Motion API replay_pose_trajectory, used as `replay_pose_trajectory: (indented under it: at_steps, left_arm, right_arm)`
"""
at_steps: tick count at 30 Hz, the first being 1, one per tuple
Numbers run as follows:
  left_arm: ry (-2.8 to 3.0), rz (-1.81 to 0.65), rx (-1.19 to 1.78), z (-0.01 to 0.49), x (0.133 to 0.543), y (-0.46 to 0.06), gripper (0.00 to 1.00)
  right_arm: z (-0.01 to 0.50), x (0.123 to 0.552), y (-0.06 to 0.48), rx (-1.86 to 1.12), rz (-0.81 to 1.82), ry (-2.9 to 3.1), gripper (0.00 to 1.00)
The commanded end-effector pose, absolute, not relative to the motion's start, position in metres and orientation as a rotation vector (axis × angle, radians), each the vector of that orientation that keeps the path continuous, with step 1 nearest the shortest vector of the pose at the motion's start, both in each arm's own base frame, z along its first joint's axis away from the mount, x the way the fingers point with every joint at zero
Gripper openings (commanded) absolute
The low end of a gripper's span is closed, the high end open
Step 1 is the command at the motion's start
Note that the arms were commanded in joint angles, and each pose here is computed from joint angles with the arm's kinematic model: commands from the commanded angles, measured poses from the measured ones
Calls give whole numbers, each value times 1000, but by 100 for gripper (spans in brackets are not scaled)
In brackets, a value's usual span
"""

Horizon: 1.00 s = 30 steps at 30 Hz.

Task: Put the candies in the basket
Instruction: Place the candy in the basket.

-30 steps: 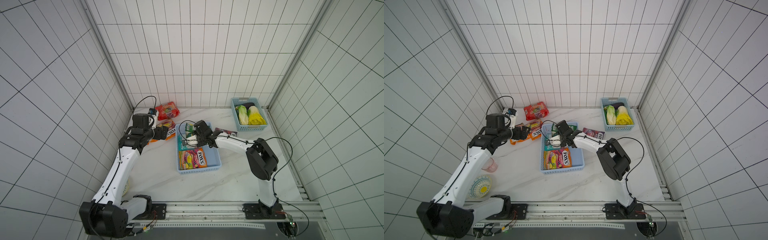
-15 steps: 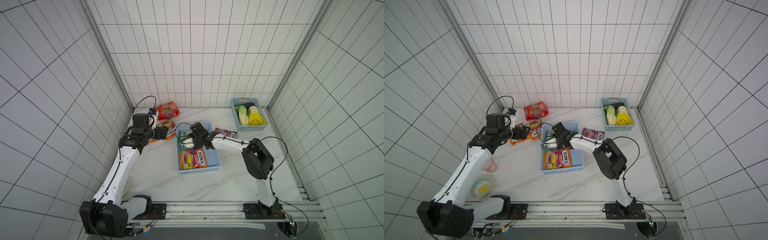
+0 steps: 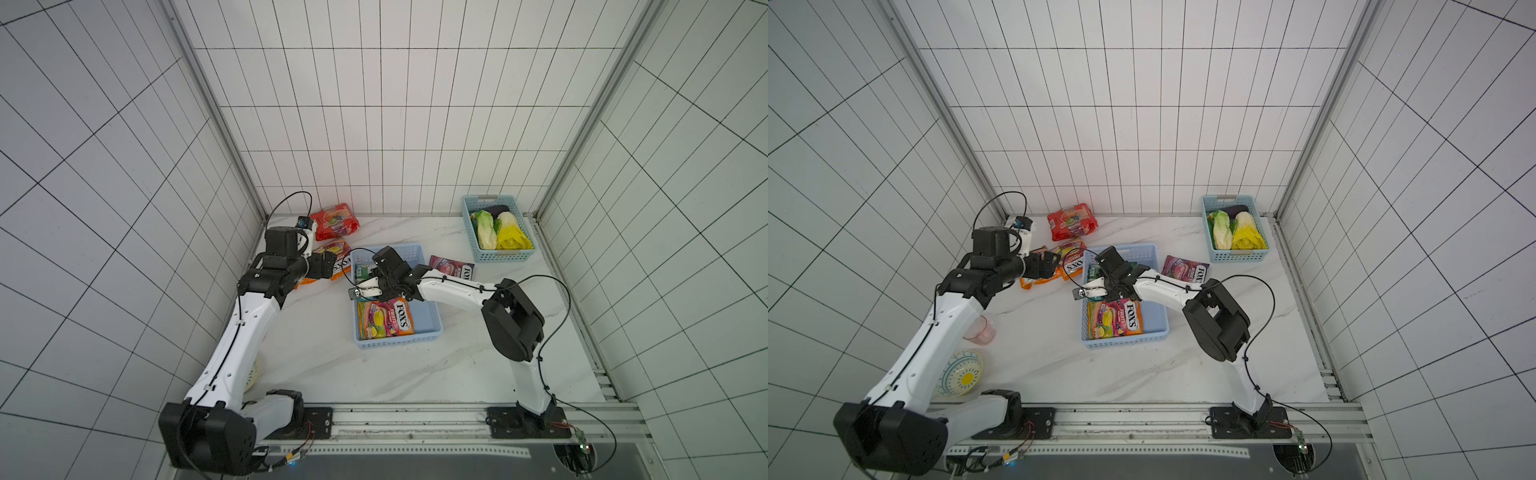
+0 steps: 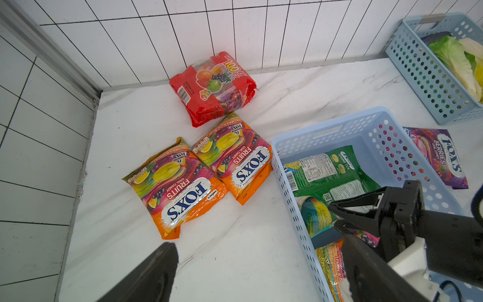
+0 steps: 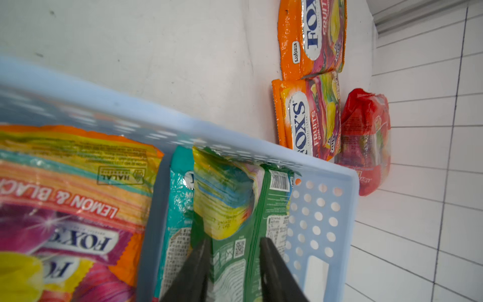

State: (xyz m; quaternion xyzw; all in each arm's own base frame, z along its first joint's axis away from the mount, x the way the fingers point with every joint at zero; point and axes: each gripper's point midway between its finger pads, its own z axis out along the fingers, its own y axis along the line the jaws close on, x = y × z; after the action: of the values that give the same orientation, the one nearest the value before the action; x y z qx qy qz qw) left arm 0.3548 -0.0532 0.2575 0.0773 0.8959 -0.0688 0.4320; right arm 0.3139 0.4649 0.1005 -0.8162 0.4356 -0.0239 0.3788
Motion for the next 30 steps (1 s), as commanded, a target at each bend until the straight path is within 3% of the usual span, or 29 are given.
replay_pose_trajectory:
  at_steps: [1,8,10,12,23,25,30]
  left_arm:
    - [2199,-167,178,268,361,-52,96]
    - [2198,-163,149,267,362,-48,96]
    - [2195,-171,136,264,362,-47,97]
    - [2199,-173,120,263,364,-45,97]
    - [2200,-142,3,258,367,-22,98]
    - [2203,-149,-10,254,367,-19,98]
    - [2219,-176,-76,247,371,-9,98]
  right_arm:
    - [132,310,470,-1993,-43,1111,44]
    - [173,297,453,-1873,-29,1136,54]
    - [180,292,447,-1852,-20,1148,59]
    - [189,287,438,-1816,-3,1178,74]
    - [231,265,383,-1635,24,1328,91]
    - [234,260,371,-1616,25,1360,100]
    - [239,257,335,-1515,-34,1465,99]
